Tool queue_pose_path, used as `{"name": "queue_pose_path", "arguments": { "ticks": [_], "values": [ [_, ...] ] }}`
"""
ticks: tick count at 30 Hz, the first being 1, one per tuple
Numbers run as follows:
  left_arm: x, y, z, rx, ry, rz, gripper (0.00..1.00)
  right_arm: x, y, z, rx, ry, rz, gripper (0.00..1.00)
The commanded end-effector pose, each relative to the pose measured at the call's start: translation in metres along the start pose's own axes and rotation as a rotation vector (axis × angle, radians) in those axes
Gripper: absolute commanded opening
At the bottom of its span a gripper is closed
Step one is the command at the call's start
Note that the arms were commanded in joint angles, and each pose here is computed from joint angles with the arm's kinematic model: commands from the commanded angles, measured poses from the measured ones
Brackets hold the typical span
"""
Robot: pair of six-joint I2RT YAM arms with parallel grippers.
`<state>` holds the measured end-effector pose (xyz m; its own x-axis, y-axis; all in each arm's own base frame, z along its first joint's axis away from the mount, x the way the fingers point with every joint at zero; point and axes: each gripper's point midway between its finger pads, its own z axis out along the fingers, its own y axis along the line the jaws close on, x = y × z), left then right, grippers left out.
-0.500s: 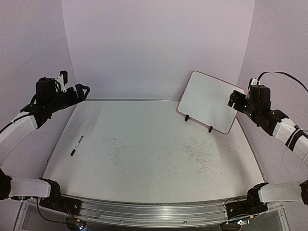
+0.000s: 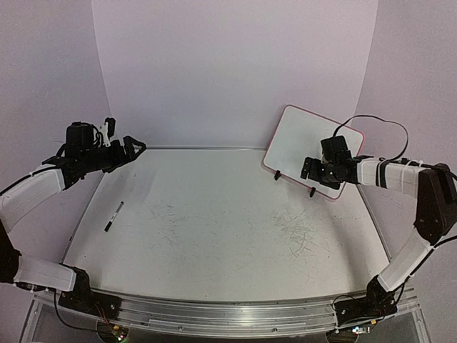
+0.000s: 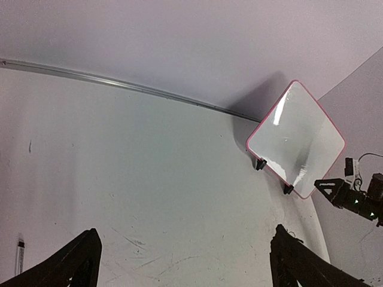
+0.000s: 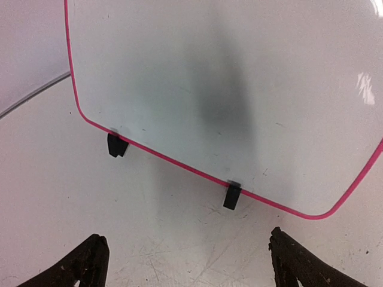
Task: Write a sentence on the whiteboard
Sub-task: Move the whiteboard to the center of the board.
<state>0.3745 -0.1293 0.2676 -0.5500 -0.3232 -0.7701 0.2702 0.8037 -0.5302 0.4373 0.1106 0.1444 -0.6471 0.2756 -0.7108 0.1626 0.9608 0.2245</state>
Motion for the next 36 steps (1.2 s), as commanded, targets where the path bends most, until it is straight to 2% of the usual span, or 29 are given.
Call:
{"name": "queue_pose_path", "arguments": {
  "ticks": [1,10,24,36],
  "values": [
    [0.023,-0.014,0.008,0.072,0.083,-0.035,1.0,-0.004,0.009,0.012,-0.008,-0.001,0.082,0.94],
    [0.052,-0.02,0.017,0.069,0.145,-0.025,0.99,0.017,0.001,0.037,0.034,0.037,0.102,0.95],
    [0.056,-0.018,0.014,0.057,0.143,-0.046,0.99,0.016,-0.014,0.066,0.124,0.021,0.172,0.96],
    [0.059,-0.018,0.013,0.057,0.145,-0.043,0.99,0.036,-0.033,0.093,0.229,0.069,0.234,0.82]
  ]
}}
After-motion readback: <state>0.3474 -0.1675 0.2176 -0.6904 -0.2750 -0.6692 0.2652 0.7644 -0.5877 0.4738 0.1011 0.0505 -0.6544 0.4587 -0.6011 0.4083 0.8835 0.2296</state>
